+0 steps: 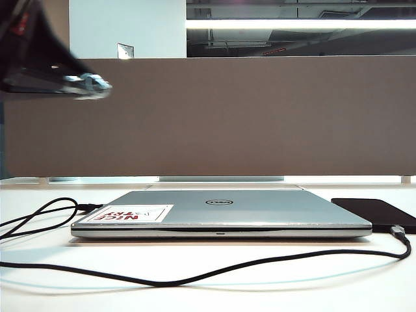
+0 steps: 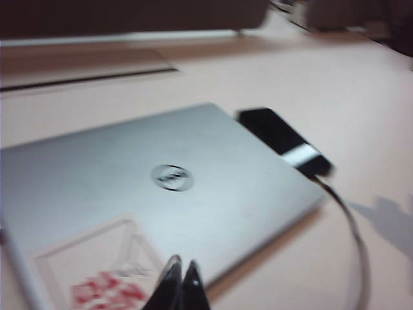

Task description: Pick up the charging cable and the phone, plug the charging cable into the charging port on the phone, and finally place them back on the table.

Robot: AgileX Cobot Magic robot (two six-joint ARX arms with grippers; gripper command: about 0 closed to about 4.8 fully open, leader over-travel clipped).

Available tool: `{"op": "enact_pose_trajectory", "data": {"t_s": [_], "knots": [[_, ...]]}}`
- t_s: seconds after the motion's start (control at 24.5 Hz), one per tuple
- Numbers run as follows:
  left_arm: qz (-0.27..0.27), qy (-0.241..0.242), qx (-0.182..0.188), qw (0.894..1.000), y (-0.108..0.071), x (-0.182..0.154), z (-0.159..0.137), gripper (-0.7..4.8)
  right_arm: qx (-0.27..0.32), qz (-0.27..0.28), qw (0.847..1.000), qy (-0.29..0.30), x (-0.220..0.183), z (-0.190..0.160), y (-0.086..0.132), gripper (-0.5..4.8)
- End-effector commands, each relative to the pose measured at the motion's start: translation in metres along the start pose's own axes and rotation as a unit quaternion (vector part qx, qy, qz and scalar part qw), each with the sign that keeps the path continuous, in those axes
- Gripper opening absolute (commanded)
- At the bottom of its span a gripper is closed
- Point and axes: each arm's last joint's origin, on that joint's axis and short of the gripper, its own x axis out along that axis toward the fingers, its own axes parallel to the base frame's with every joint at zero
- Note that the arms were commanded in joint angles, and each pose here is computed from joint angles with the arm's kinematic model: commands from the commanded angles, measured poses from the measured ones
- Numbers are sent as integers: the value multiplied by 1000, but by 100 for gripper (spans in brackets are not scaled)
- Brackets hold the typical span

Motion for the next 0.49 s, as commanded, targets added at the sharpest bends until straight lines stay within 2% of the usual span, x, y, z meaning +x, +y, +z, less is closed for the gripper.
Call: {"op": "enact_pose_trajectory", "data": {"t_s": [0.04, 0.16, 0.29, 0.33, 0.49], "knots": [[77, -26, -11, 997, 22, -14, 7, -6, -2, 0, 1000, -10, -1, 3, 0, -8], [144, -63, -13, 987, 37, -33, 9, -6, -2, -1, 1000, -10, -1, 3, 0, -8], [194, -94, 10, 977, 46, -48, 4, -6, -2, -1, 1000, -10, -1, 3, 0, -8], [220, -108, 12, 969, 50, -55, -1, -6, -2, -1, 1000, -10, -1, 3, 0, -8], [256, -127, 14, 958, 55, -65, -12, -6, -2, -1, 1000, -10, -1, 3, 0, -8]]}}
